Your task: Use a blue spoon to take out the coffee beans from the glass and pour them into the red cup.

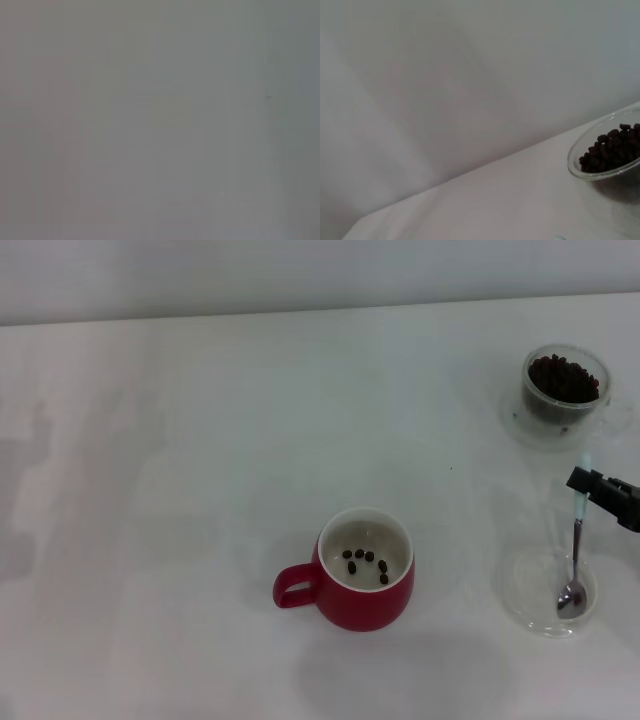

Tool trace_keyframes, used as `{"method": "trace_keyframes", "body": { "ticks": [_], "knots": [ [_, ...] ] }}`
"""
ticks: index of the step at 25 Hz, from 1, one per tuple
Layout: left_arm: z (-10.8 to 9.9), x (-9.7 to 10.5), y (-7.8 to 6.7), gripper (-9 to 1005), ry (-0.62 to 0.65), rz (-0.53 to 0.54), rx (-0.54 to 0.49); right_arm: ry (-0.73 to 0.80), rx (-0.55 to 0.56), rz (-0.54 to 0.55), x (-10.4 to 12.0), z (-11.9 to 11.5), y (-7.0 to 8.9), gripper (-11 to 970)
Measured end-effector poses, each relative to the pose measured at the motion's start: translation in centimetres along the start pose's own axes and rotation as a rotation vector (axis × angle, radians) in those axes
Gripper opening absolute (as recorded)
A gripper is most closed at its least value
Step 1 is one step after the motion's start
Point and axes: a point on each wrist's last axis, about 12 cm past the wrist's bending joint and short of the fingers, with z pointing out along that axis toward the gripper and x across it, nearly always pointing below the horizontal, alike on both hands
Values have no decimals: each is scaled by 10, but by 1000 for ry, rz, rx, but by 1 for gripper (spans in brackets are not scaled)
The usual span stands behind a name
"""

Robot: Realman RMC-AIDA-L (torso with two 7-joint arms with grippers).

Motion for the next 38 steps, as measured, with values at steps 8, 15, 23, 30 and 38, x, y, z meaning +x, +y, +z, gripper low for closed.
{"method": "trace_keyframes", "body": {
  "ticks": [8,15,23,30,38],
  "knots": [
    [-1,0,0,564,-2,-3,-2,11,0,-3,0,2,0,227],
    [-1,0,0,565,-3,-4,-2,12,2,-2,0,2,0,250],
    [0,-1,0,563,-4,-3,-3,-53,27,-18,-10,0,-4,253],
    [1,-2,1,565,-11,-3,-6,-216,115,-85,-39,-7,-17,254],
    [0,-8,1,564,-66,-4,-16,-408,357,-220,-58,-16,-37,255]
  ]
}}
